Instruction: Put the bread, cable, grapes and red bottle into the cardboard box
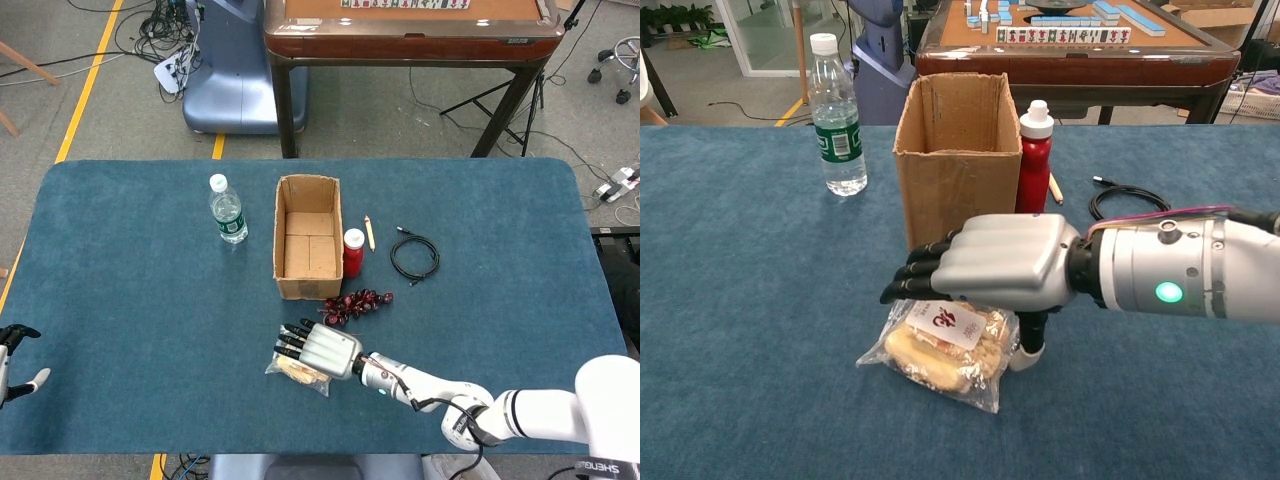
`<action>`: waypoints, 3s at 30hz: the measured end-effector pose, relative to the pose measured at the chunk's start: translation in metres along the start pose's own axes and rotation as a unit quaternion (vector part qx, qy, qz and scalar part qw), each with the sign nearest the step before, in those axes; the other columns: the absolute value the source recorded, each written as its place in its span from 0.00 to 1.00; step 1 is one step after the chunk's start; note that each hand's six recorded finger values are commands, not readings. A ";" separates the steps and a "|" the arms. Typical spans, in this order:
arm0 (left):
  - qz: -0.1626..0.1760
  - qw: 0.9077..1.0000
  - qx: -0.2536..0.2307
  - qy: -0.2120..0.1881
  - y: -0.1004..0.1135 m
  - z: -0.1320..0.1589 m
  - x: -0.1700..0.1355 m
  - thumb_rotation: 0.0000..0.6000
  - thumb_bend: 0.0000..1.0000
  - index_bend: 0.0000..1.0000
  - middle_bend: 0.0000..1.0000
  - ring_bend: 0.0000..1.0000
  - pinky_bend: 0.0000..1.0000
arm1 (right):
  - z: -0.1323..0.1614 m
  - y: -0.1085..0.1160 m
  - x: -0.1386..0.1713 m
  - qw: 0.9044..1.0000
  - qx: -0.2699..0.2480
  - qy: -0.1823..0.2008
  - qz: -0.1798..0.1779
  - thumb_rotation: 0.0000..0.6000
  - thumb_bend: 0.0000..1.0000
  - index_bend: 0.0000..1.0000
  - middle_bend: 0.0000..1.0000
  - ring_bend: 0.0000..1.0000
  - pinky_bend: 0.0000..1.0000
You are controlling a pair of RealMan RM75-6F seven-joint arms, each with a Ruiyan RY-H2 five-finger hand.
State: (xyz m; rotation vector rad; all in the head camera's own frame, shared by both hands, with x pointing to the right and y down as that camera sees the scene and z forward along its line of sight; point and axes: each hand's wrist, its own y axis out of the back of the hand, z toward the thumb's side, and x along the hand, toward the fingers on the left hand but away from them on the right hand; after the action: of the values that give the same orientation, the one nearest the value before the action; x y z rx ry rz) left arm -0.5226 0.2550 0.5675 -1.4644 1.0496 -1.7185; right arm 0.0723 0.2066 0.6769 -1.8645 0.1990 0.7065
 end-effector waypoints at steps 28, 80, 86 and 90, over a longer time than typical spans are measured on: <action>-0.007 1.000 0.014 -0.006 -0.004 0.002 -0.001 1.00 0.15 0.37 0.32 0.27 0.54 | 0.002 0.011 -0.010 0.999 -0.041 -0.008 -0.004 1.00 0.00 0.36 0.55 0.40 0.21; -0.009 1.000 0.005 -0.018 -0.005 0.008 -0.002 1.00 0.15 0.37 0.33 0.27 0.54 | -0.103 0.152 0.054 0.928 -0.046 -0.228 -0.290 1.00 0.00 0.41 0.59 0.44 0.26; -0.010 1.000 0.003 -0.016 -0.005 0.008 -0.002 1.00 0.15 0.37 0.33 0.27 0.54 | -0.123 0.146 0.047 0.921 -0.045 -0.263 -0.283 1.00 0.00 0.41 0.55 0.44 0.26; -0.009 1.000 0.002 -0.017 -0.004 0.008 -0.002 1.00 0.15 0.37 0.33 0.27 0.54 | -0.136 0.139 0.037 0.918 -0.057 -0.280 -0.274 1.00 0.00 0.40 0.47 0.37 0.26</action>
State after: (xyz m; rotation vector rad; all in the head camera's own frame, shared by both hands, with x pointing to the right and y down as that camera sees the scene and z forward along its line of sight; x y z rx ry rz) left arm -0.5139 0.2577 0.5704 -1.5000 1.0185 -1.7009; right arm 0.0907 0.0361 0.5785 -1.6305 -0.7217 0.8243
